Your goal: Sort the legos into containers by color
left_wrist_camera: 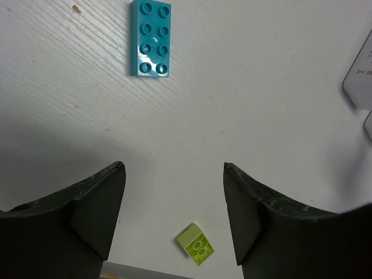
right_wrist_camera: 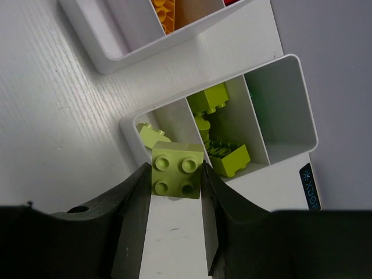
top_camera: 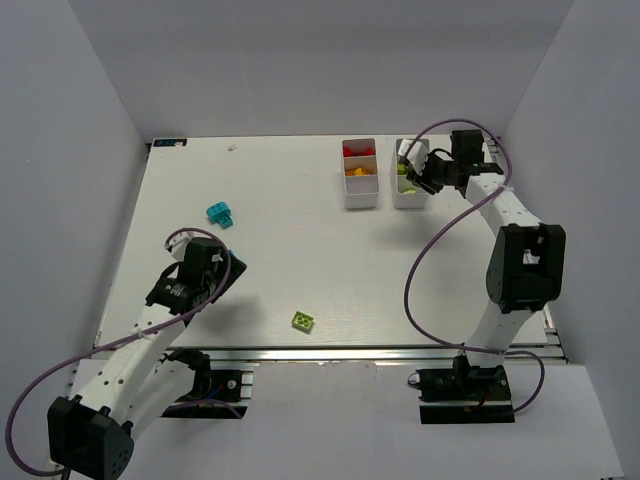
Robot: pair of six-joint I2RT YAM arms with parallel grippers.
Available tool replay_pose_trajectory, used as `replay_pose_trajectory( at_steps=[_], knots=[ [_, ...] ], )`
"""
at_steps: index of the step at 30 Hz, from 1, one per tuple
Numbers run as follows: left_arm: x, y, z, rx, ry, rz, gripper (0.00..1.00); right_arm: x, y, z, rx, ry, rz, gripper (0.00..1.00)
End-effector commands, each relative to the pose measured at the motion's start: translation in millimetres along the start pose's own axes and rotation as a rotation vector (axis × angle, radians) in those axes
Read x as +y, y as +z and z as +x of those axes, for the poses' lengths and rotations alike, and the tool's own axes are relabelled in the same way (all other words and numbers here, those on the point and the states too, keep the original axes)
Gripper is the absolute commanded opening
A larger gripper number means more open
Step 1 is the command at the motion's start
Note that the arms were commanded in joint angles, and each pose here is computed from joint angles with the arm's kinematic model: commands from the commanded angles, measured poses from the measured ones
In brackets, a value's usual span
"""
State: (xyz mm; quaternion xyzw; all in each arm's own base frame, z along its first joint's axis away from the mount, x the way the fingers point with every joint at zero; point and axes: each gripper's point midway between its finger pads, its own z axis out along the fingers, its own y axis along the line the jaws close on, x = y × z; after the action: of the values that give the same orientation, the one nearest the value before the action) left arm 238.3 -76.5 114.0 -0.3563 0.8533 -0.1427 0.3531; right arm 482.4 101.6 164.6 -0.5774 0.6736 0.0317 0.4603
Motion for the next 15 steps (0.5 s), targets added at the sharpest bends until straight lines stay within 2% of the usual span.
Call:
replay_pose_trajectory(
  at_steps=[1, 3, 10, 11, 14, 15],
  knots=[
    [-2.8, 0.7, -1.2, -0.003, 0.001, 0.014, 0.77, -19.9, 5.7, -8.0, -0.018, -0.104, 0.000, 0.00],
    [-2.4, 1.8, -0.7, 0.000, 0.004, 0.009, 0.77, -17.8, 12.5, -4.1, -0.020, -0.096, -0.017, 0.00],
    [-4.3, 1.3, -3.1, -0.001, 0.011, 0.002, 0.77, -19.7, 28.8, 8.8, 0.001, -0.071, -0.020, 0.13],
    [-4.0, 1.6, -3.2, -0.001, 0.012, 0.000, 0.77, -19.3, 29.2, 9.6, 0.003, -0.067, -0.021, 0.17],
    [-4.3, 2.1, -2.5, 0.002, 0.011, 0.000, 0.77, -16.9, 32.1, 12.7, 0.002, -0.056, -0.020, 0.38],
    [-4.8, 2.0, -2.5, 0.003, 0.011, 0.001, 0.77, -16.9, 33.3, 13.7, 0.003, -0.052, -0.018, 0.50]
  ],
)
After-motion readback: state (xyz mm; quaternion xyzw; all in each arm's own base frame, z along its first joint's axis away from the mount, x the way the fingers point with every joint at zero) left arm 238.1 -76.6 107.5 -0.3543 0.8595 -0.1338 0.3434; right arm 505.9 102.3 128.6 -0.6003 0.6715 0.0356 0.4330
